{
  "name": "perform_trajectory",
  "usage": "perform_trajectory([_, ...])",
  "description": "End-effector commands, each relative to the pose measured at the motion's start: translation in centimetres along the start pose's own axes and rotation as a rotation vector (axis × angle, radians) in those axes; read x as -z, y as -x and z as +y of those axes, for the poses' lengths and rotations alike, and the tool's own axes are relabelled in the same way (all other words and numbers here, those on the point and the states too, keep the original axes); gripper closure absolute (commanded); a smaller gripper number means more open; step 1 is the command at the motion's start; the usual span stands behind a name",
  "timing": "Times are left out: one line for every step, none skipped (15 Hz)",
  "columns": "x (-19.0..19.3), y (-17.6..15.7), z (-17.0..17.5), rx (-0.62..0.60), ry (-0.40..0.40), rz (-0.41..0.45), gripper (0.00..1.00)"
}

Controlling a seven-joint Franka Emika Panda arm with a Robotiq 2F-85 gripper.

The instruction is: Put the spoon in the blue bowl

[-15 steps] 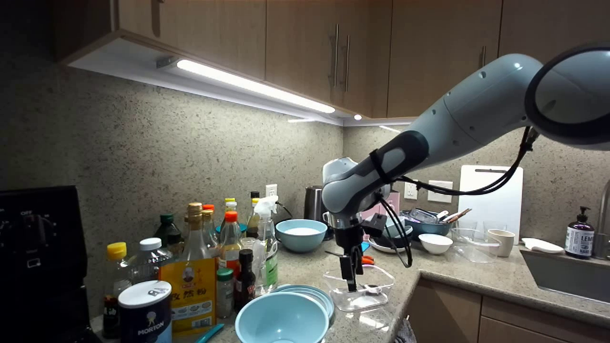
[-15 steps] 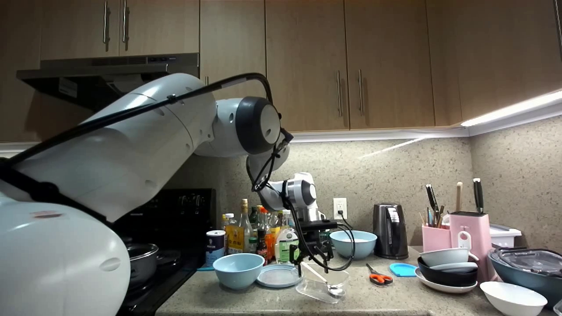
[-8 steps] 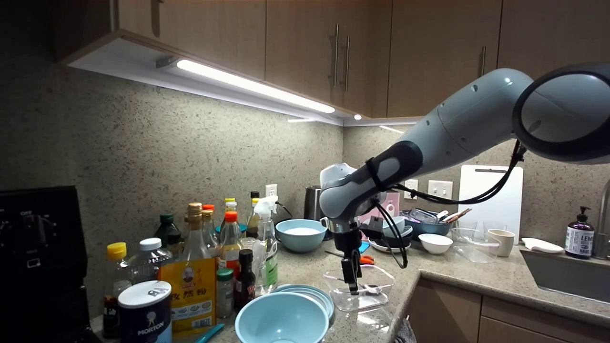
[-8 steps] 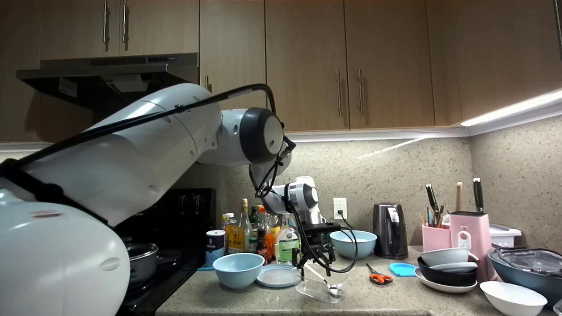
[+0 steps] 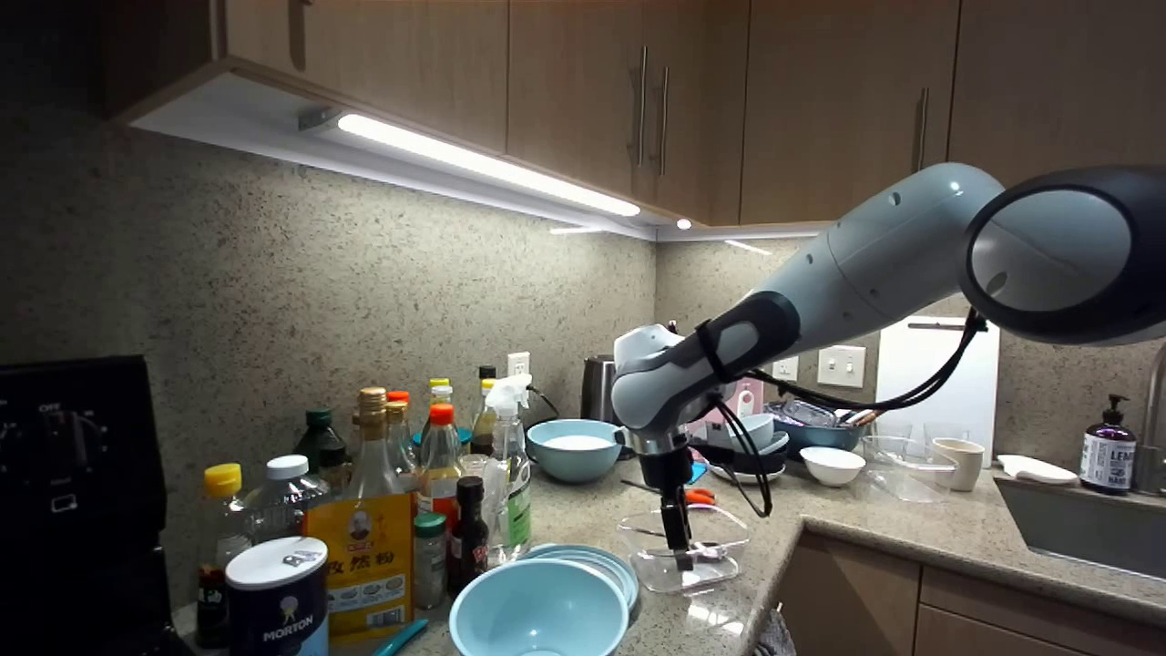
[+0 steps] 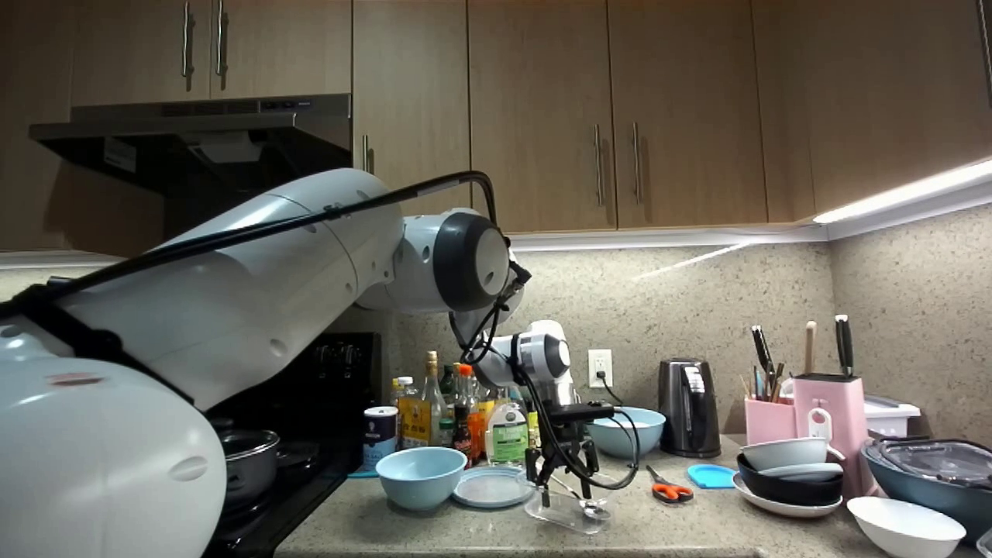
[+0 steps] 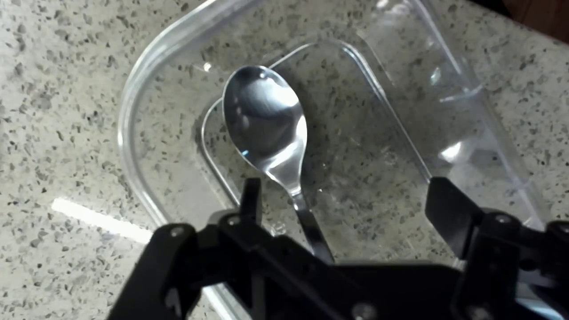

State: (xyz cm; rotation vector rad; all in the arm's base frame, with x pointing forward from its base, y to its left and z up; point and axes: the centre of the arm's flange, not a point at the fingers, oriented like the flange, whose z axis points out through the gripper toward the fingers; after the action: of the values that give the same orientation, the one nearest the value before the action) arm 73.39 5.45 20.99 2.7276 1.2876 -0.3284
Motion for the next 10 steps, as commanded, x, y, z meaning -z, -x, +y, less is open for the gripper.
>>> perform_trajectory([0.2,-0.3,1.7,0.037,-0.007,-0.012,0.36])
perform_trajectory([0.4,-0.2,2.0,0.029,-0.007,-0.014,0.44])
perform_trajectory([0.6,-0.1,2.2,0.018,-0.006,-0.016,0.5])
perform_trajectory([0.6,0.0,2.4,0.0,0.002,-0.018,0.57])
perform_trajectory([0.7,0.2,2.9,-0.023,0.006,-0.02,0.63])
perform_trajectory([0.7,0.5,3.4,-0.036,0.001,-0.018,0.71])
perform_trajectory([0.8,0.9,3.8,-0.053,0.001,-0.015,0.77])
perform_trajectory([0.8,1.3,4.2,-0.061,0.0,-0.013,0.84])
perform_trajectory([0.8,1.7,4.5,-0.071,-0.002,-0.011,0.9])
perform_trajectory([0.8,2.0,4.9,-0.08,-0.003,-0.009,0.92])
